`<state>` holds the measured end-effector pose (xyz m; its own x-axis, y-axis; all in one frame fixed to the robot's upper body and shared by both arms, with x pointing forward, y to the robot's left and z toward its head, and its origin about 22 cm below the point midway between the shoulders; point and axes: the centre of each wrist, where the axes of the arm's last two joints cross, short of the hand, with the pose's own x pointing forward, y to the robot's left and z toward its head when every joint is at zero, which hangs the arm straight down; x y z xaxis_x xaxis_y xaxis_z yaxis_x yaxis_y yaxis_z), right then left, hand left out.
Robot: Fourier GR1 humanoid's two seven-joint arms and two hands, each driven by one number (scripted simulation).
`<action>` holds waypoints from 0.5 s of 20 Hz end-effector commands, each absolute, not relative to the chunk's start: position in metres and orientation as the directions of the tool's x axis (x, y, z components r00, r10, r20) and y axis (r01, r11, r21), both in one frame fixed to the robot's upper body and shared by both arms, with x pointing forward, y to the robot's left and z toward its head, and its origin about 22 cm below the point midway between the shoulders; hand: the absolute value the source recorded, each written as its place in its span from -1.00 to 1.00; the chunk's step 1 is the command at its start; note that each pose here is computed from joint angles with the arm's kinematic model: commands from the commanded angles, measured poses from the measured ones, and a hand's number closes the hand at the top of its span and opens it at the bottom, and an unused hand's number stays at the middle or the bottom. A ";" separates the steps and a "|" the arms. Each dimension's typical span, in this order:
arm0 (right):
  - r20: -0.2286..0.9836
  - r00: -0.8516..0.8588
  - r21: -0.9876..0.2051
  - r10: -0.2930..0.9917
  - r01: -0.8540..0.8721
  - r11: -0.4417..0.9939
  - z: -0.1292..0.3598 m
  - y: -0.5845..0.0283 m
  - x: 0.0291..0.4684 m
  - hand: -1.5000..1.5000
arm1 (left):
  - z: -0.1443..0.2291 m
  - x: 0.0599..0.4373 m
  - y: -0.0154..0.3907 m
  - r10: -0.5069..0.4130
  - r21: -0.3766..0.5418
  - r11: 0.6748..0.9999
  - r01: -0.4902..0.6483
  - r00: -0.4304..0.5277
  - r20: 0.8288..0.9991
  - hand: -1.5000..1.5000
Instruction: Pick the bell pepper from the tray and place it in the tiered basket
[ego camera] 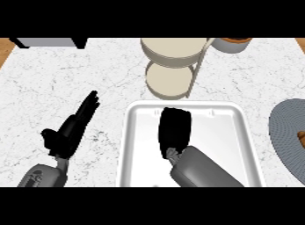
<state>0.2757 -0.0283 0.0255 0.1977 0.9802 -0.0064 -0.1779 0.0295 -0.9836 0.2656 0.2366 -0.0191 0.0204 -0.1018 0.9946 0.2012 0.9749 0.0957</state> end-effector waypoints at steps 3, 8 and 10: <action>0.008 0.269 -0.993 0.963 -0.110 0.039 0.026 -0.016 0.280 1.00 | -0.009 0.268 0.230 -0.102 0.096 0.974 0.206 0.019 0.995 0.00; 0.034 0.519 -0.990 0.854 -0.097 0.098 0.021 -0.036 0.262 1.00 | -0.032 0.253 0.244 -0.098 0.090 0.982 0.167 0.041 0.994 0.00; 0.058 0.673 -0.977 0.738 -0.115 0.181 0.015 -0.058 0.268 1.00 | -0.025 0.264 0.252 -0.105 0.098 0.987 0.128 0.044 0.994 0.00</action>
<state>0.2680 -0.0364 0.0273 0.3138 0.9483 0.0482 -0.1225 0.0908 -0.9883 0.2651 0.2400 -0.0256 0.0358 -0.1009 0.9943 0.1666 0.9816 0.0936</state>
